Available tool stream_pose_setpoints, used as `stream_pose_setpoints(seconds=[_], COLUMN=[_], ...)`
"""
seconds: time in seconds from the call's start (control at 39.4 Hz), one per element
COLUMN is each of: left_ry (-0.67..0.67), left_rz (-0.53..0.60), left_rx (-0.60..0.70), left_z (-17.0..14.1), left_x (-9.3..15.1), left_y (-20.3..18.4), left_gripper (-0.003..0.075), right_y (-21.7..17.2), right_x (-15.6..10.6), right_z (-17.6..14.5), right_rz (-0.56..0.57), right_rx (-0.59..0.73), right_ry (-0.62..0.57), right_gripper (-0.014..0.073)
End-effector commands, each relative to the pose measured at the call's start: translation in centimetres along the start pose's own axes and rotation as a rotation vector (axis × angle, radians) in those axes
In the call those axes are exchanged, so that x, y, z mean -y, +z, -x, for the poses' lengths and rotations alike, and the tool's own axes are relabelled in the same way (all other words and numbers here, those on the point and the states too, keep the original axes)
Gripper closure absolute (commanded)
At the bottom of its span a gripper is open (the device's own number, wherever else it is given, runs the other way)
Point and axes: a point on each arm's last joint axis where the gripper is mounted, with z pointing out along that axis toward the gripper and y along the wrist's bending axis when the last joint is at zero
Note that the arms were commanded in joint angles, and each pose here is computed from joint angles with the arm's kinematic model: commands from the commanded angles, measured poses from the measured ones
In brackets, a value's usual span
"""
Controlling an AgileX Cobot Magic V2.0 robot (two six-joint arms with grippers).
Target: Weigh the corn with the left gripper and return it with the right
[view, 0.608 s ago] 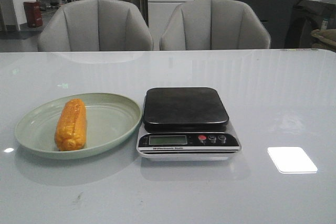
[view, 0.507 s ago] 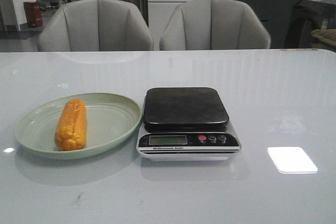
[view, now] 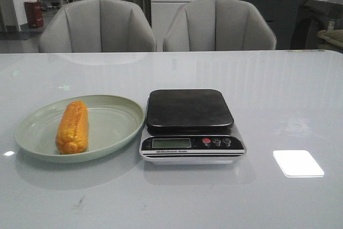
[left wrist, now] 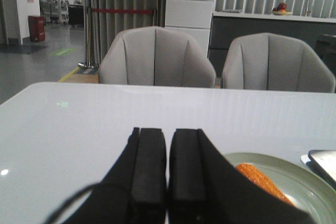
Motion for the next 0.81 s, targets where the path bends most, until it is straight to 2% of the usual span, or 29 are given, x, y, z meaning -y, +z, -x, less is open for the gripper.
stream_pose_setpoints(seconds=[0.0,0.35,0.58,0.79], left_ry=[-0.038,-0.049,-0.043,-0.039], left_rz=[-0.013,-0.021,-0.046,-0.041], left_rx=[0.159,0.137,-0.065,-0.312], left_z=[1.3,8.6,10.3,8.4], left_x=[0.1,0.8,1.2,1.4], left_y=[-0.3,-1.2,0.7,3.7], left_gripper=[0.0606,0.0606,0.0606,0.0606], right_y=[-0.1,-0.1,-0.1,-0.1], right_x=[0.1,0.1,0.1,0.1], right_z=[0.5,0.5,0.5,0.5], right_rz=[-0.008,-0.008,-0.008,-0.008], right_rx=[0.087,0.087,0.087,0.087], right_ry=[-0.018,-0.018,-0.018,-0.018], right_gripper=[0.0409,0.0409,0.0409,0.0409])
